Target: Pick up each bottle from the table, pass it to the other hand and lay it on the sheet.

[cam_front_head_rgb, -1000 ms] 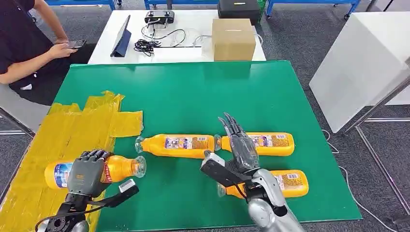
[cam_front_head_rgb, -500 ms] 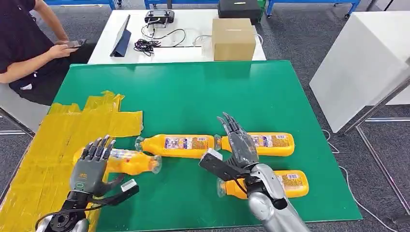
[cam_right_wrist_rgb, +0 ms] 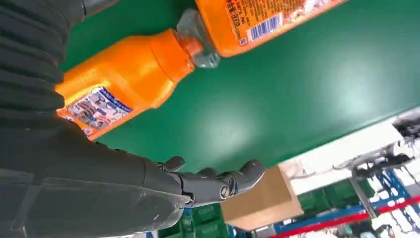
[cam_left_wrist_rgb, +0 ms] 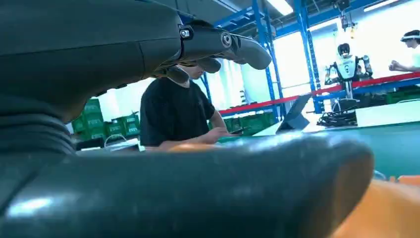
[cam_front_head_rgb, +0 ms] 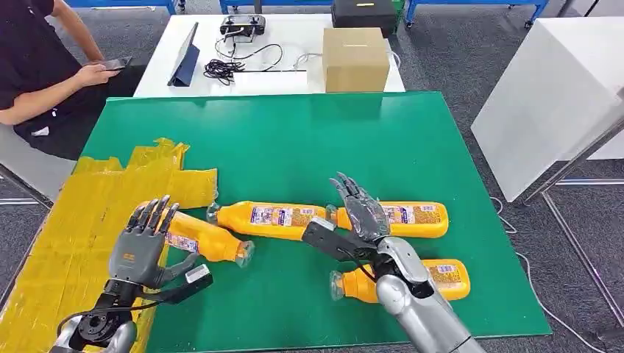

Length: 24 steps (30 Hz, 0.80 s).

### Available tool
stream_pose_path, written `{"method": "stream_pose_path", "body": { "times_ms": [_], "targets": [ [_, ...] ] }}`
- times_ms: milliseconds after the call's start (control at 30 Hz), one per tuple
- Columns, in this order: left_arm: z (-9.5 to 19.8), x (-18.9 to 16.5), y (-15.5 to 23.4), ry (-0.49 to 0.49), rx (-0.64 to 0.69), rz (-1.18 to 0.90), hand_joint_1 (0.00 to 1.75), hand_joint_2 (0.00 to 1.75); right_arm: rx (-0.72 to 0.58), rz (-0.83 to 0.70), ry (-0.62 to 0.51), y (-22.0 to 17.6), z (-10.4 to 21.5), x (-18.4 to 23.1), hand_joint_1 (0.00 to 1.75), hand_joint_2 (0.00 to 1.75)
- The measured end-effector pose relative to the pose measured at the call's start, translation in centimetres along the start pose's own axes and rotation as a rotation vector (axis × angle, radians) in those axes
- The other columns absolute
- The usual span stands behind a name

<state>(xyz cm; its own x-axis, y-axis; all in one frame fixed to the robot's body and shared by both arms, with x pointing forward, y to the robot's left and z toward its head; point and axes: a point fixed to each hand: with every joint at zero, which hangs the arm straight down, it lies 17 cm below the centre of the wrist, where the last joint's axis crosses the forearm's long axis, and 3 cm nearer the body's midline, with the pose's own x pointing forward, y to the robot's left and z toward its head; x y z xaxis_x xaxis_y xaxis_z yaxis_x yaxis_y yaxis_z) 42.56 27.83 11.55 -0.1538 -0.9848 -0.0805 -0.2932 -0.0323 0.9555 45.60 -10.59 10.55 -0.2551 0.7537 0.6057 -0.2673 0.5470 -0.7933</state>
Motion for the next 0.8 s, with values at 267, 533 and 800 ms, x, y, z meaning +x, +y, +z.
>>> {"method": "stream_pose_path", "body": {
  "times_ms": [267,533,800],
  "targets": [
    [-2.4,1.6,4.0,-0.057,0.149,0.224,0.00,0.00,0.138,0.085,0.057,3.8,-2.4,-1.7,0.00,1.75],
    [-2.9,3.0,7.9,-0.086,0.275,0.394,0.00,0.00,0.191,0.115,0.080,5.4,-3.5,-2.1,0.00,1.75],
    [-2.7,3.5,12.4,-0.113,0.439,0.555,0.00,0.00,0.237,0.122,0.071,6.5,-5.2,-0.3,0.00,1.75]
  ]
}}
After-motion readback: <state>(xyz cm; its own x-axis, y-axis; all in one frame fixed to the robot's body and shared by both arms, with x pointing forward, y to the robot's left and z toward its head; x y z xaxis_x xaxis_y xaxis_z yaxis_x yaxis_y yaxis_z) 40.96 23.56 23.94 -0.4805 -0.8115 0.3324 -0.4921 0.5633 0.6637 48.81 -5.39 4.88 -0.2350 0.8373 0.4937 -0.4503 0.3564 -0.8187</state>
